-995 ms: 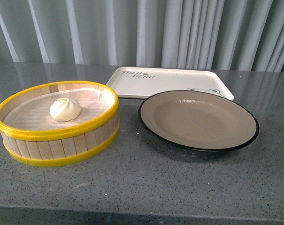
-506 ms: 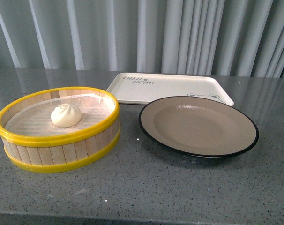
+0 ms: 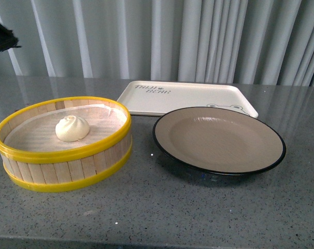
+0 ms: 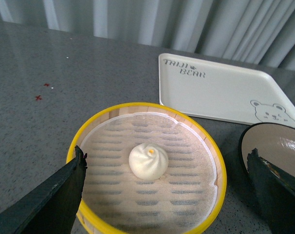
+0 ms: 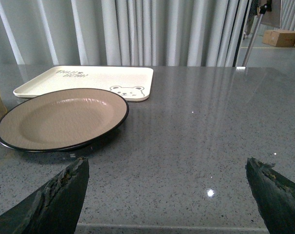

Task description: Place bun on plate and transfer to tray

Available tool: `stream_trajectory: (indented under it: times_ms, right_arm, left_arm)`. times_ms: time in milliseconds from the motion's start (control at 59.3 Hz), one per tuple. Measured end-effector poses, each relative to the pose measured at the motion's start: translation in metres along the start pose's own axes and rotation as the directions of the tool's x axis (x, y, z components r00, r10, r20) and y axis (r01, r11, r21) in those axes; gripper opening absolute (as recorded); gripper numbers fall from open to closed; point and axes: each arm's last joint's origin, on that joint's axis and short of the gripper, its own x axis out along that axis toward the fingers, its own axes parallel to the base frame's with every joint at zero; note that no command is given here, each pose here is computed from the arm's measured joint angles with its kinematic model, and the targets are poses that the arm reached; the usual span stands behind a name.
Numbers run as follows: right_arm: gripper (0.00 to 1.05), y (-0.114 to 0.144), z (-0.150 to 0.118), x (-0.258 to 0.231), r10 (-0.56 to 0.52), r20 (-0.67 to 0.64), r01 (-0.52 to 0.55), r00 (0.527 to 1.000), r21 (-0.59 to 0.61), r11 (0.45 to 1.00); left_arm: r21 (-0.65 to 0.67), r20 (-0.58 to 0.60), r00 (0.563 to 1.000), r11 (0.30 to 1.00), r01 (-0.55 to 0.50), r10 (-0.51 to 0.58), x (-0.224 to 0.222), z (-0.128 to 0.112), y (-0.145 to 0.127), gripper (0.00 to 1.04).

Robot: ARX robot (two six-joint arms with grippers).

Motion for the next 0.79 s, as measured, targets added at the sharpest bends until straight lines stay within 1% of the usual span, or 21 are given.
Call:
stream_trajectory:
  times_ms: [34, 101, 236, 439, 641, 793]
  right_arm:
    - [0.96, 0.000, 0.000, 0.000, 0.000, 0.000, 0.000, 1.000, 0.000, 1.000]
    - [0.96, 0.000, 0.000, 0.000, 0.000, 0.000, 0.000, 1.000, 0.000, 1.000]
    - [0.96, 0.000, 0.000, 0.000, 0.000, 0.000, 0.000, 1.000, 0.000, 1.000]
    - [0.96, 0.000, 0.000, 0.000, 0.000, 0.000, 0.000, 1.000, 0.000, 1.000]
    - [0.96, 0.000, 0.000, 0.000, 0.000, 0.000, 0.000, 1.000, 0.000, 1.000]
    - [0.96, 0.000, 0.000, 0.000, 0.000, 0.000, 0.000, 1.000, 0.000, 1.000]
  left_arm:
    - [0.031, -0.034, 0.999, 0.999, 0.010, -0.009, 0.010, 0.005, -0.003, 0.98]
    - [0.060, -0.085, 0.996, 0.998, -0.002, 0.007, 0.029, 0.009, -0.005, 0.98]
    - [0.135, -0.197, 0.978, 0.990, -0.045, 0.072, 0.066, 0.009, -0.007, 0.98]
    - [0.169, -0.257, 0.963, 0.985, -0.034, 0.077, 0.085, 0.011, -0.012, 0.98]
    - [0.217, -0.316, 0.942, 0.975, -0.046, 0.114, 0.100, -0.003, -0.017, 0.98]
    - [0.222, -0.351, 0.930, 0.974, -0.032, 0.110, 0.100, -0.007, -0.020, 0.98]
